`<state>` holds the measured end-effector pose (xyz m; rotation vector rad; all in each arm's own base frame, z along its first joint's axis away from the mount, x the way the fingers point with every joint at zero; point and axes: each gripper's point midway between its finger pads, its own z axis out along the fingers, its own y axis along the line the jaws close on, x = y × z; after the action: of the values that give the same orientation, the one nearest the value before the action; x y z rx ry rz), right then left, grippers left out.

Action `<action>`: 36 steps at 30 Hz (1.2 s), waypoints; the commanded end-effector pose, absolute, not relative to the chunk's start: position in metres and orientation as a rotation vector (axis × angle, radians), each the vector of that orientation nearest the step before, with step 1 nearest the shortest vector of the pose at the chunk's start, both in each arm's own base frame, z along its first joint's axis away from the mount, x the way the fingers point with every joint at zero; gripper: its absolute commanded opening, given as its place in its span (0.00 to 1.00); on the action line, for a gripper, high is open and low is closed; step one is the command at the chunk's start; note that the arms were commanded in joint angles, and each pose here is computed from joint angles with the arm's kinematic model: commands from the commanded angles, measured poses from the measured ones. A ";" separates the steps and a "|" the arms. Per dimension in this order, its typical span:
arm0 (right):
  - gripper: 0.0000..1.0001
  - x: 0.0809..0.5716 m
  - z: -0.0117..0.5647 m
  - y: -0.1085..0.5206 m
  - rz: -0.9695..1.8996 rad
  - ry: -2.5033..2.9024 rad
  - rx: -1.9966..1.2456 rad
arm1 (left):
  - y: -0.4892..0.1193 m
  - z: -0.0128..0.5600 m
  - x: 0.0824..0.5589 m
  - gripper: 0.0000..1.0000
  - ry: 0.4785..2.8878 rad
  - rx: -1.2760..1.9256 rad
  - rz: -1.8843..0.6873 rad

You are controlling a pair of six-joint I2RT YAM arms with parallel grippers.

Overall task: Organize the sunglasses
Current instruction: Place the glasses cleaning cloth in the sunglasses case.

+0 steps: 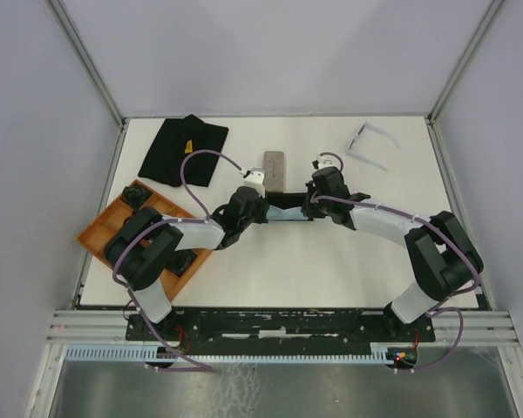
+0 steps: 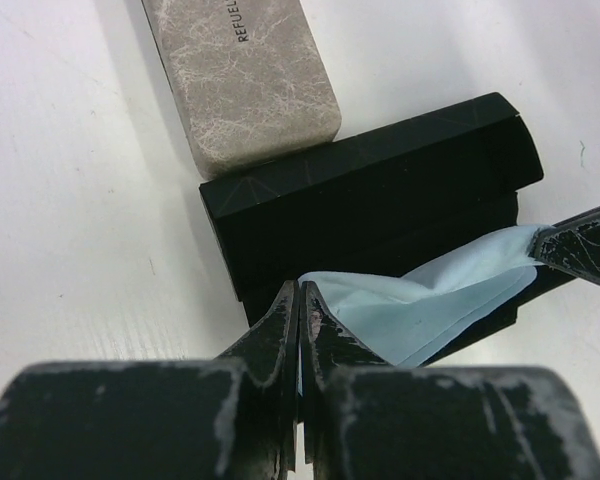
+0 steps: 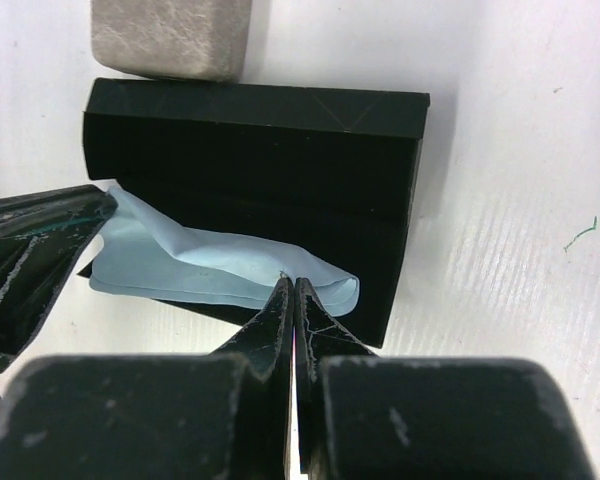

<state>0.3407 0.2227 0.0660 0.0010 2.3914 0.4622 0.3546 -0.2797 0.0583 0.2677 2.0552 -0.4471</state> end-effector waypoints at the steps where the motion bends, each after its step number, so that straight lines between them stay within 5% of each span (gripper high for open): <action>1: 0.00 0.359 0.074 0.222 0.445 2.345 0.022 | -0.288 0.074 0.372 0.03 1.981 0.272 -0.458; 36: 0.00 0.394 0.060 0.214 0.402 2.295 0.120 | -0.287 0.065 0.397 0.03 1.957 0.255 -0.401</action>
<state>0.3697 0.2102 0.0387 0.0787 2.3890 0.3893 0.3749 -0.2816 0.0417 0.2638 2.0508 -0.4135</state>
